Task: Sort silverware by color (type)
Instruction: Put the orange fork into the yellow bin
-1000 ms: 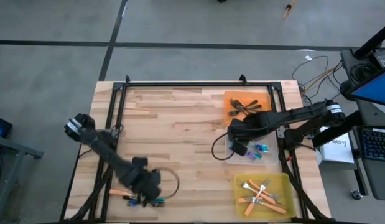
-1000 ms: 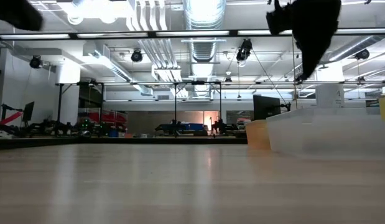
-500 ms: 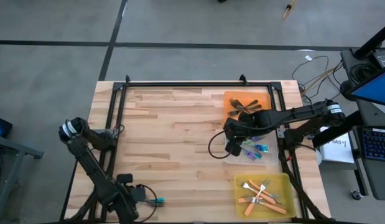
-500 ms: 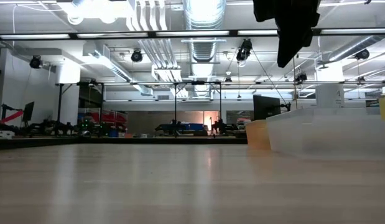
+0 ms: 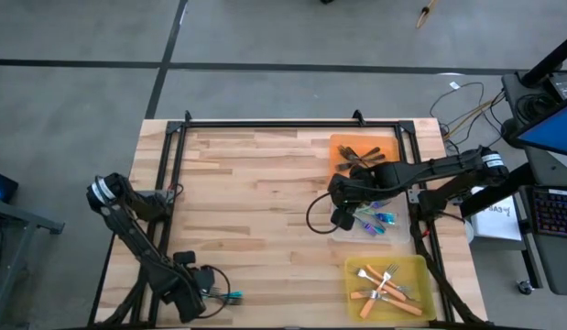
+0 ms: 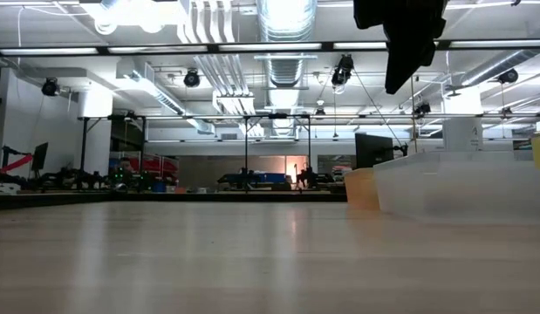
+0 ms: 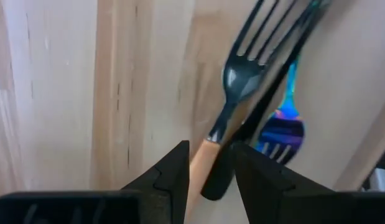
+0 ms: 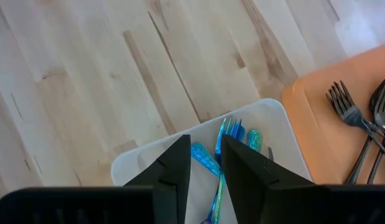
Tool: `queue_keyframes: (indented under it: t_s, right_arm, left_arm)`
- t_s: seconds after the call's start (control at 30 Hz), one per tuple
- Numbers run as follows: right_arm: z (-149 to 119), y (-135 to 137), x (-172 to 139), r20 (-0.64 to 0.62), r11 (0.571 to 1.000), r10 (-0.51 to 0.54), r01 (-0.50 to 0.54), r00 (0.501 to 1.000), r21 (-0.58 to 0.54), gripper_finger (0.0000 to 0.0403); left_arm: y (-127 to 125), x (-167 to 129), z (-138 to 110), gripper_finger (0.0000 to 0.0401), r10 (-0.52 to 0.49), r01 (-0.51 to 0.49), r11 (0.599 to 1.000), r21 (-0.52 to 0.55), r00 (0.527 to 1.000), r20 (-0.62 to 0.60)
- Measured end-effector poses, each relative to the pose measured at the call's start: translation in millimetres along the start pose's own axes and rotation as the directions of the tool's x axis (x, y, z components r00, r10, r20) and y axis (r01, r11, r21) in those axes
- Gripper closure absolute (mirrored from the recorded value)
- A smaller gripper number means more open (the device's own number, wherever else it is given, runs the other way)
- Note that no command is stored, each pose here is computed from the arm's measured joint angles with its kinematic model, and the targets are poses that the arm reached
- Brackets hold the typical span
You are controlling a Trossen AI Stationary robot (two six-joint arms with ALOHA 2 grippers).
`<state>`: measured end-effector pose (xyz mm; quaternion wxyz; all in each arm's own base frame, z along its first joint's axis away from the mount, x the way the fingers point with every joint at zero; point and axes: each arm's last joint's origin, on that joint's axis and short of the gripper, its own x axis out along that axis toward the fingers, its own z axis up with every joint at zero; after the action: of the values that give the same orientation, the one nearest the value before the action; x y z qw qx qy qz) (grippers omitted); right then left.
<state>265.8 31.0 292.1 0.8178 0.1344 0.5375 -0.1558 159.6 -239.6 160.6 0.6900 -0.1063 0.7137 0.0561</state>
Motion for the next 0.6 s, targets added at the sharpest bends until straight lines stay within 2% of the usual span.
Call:
queue_keyframes:
  t_s: [0.2,0.6]
  right_arm:
    - [1,1,0,0.01,1.0,0.005,-0.005,1.0,-0.004,0.0321]
    - [4,1,1,0.048,1.0,-0.003,0.003,0.999,-0.009,0.0321]
  left_arm:
    - [3,9,-1,0.0297,-0.027,0.027,1.0,-0.012,1.0,0.002]
    - [12,18,1,0.0297,-0.008,0.008,1.0,-0.03,1.0,-0.006]
